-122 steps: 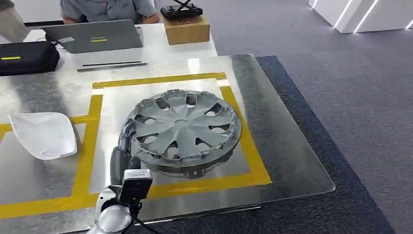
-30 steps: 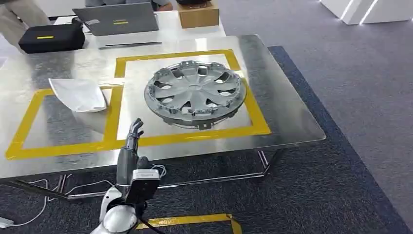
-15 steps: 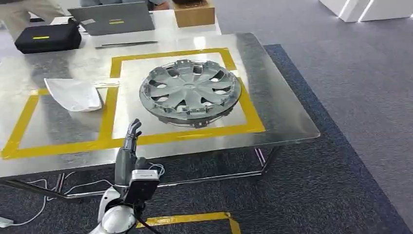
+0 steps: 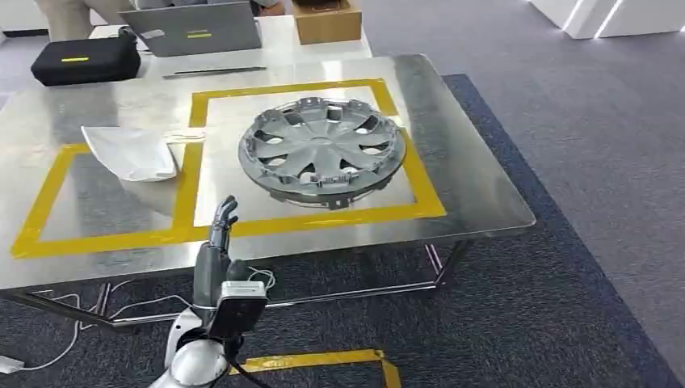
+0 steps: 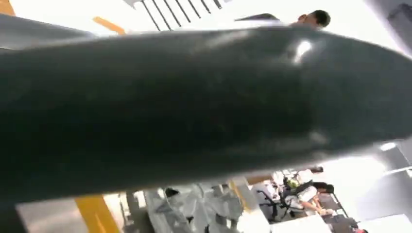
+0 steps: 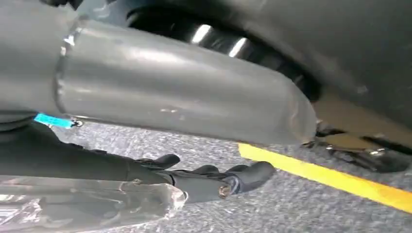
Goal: Take the parts from the cabinet and place them on the table.
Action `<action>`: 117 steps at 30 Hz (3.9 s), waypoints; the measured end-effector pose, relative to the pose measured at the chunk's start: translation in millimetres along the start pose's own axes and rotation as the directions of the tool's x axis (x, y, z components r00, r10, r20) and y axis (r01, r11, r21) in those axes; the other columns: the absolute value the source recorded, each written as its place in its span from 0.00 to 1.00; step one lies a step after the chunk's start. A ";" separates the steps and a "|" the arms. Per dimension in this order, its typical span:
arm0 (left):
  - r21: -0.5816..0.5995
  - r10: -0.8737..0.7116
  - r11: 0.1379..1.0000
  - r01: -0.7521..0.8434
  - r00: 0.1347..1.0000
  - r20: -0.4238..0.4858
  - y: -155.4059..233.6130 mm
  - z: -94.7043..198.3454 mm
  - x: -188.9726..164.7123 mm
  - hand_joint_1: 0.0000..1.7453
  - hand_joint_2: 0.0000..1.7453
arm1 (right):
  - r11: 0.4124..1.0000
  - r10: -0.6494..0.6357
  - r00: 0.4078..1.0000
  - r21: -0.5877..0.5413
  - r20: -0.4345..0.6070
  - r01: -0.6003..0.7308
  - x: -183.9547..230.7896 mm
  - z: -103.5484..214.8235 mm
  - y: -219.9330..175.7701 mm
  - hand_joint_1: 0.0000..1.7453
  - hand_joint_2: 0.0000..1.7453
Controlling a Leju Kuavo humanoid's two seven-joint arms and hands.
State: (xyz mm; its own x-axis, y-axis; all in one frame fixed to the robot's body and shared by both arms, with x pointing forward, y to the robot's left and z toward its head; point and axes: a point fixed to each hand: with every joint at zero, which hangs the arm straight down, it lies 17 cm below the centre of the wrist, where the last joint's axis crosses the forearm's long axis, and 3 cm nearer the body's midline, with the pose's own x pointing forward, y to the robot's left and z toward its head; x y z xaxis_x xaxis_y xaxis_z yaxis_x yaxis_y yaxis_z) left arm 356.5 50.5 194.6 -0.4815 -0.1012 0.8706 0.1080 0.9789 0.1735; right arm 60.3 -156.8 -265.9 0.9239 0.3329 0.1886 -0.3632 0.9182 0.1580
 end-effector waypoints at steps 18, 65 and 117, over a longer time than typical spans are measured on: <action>-0.035 0.024 0.999 -0.023 0.999 0.037 -15.9 -15.8 16.5 0.00 0.00 | 1.000 -0.019 1.000 -0.002 -0.002 0.019 -3.5 0.4 -5.0 0.00 0.00; -0.061 0.033 0.998 -0.029 0.997 0.063 -27.6 -21.6 25.4 0.00 0.00 | 0.999 -0.030 1.000 -0.023 0.009 0.030 1.2 0.3 -14.4 0.00 0.00; -0.041 0.020 0.999 -0.019 1.000 0.023 -19.8 -7.9 11.5 0.00 0.00 | 1.000 0.004 1.000 -0.015 0.006 -0.004 -2.6 0.6 -13.0 0.00 0.00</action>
State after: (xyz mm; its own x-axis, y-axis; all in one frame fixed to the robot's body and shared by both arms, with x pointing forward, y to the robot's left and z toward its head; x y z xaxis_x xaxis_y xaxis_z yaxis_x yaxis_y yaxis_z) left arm 355.6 28.6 204.8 -0.4990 -0.0772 0.8632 0.1525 0.9727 0.1751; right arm 62.6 -169.8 -267.9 0.9217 0.3352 0.1952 -0.3648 0.9201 0.1426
